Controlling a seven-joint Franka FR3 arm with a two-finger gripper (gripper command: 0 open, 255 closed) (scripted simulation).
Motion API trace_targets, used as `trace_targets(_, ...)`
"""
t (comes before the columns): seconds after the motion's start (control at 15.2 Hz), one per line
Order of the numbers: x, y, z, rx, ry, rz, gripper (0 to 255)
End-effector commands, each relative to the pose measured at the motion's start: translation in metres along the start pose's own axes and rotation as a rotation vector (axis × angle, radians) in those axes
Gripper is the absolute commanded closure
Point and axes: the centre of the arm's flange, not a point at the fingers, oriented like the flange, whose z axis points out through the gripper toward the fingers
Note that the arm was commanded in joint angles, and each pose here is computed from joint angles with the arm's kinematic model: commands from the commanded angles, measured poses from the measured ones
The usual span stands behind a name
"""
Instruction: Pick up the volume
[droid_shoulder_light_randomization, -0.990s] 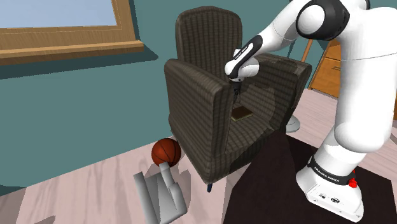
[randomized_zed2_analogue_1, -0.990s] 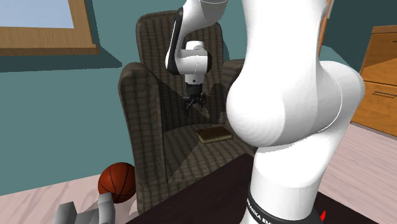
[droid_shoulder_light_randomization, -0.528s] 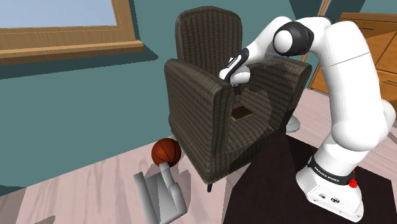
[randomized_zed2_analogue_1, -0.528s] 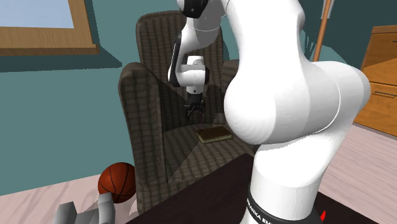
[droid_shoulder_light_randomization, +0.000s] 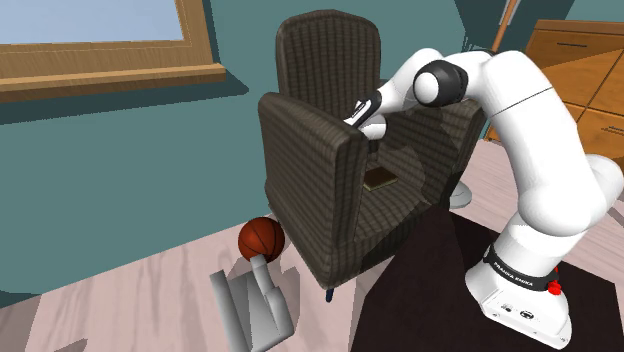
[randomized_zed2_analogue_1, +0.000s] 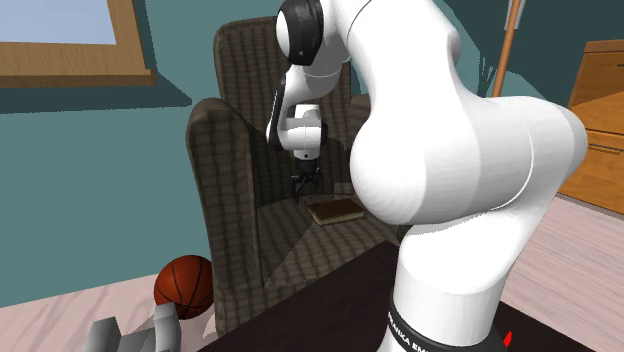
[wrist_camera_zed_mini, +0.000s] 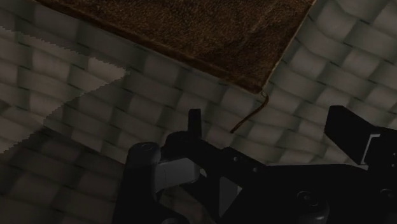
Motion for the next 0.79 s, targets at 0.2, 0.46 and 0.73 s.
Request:
trace_targets(0.2, -0.0013, -0.0006, 0.0188, 0.000, 0.000, 0.000, 0)
trace_targets(0.46, -0.0008, -0.0007, 0.0184, 0.000, 0.000, 0.000, 255)
trace_targets(0.73, -0.0008, -0.0008, 0.0184, 0.000, 0.000, 0.000, 255)
